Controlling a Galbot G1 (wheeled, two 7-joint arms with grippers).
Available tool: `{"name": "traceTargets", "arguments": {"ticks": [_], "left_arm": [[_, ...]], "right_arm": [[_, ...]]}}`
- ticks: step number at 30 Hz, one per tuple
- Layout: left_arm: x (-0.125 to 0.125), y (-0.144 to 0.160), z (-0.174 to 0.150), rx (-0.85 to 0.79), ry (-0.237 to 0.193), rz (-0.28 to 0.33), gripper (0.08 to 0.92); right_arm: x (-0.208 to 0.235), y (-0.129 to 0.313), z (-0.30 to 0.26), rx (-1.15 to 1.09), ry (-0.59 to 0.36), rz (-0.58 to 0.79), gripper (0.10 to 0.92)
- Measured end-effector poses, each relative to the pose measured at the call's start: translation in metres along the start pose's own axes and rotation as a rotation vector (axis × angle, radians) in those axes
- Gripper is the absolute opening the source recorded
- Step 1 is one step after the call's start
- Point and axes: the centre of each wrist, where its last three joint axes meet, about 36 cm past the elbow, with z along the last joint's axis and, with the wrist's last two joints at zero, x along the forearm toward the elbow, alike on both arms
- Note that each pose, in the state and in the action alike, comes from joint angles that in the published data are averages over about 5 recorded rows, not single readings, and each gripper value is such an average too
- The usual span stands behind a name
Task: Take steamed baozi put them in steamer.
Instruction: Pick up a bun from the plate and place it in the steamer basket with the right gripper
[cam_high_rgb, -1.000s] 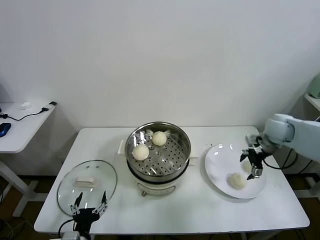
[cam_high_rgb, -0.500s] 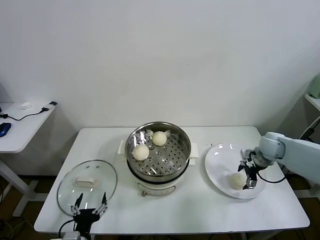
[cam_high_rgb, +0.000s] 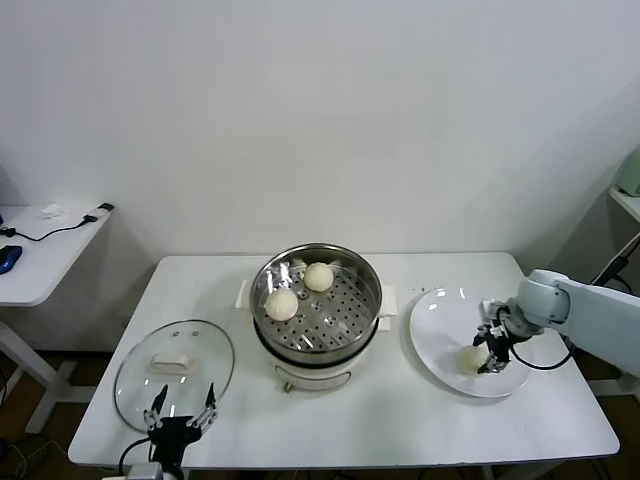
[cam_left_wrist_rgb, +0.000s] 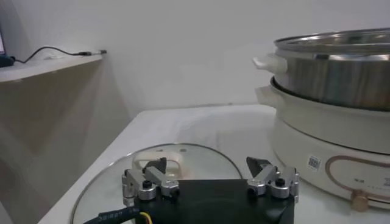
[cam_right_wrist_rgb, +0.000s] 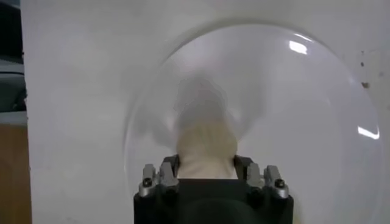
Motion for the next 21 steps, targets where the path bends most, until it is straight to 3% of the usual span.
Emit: {"name": "traceTargets", "arguments": {"ticks": [5, 11, 16, 21], "left_arm": [[0.001, -0.003, -0.002, 0.0, -0.005, 0.004, 0.823], [0.001, -0.005, -0.005, 0.001, -0.014, 0.014, 0.823], [0.001, -0.004, -0.007, -0.004, -0.019, 0.017, 0.823], [0.001, -0.001, -0.009, -0.007, -0.023, 0.015, 0.823]], "right_arm": [[0.027, -0.016, -0.006, 0.052, -0.014, 0.015, 0.602], [0.096, -0.056, -0.04, 0.195, -0.076, 0.068, 0.602], [0.169, -0.081, -0.107, 0.405, -0.168, 0.117, 0.606], [0.224, -0.079, -0.191, 0.68, -0.207, 0.137, 0.603]]}}
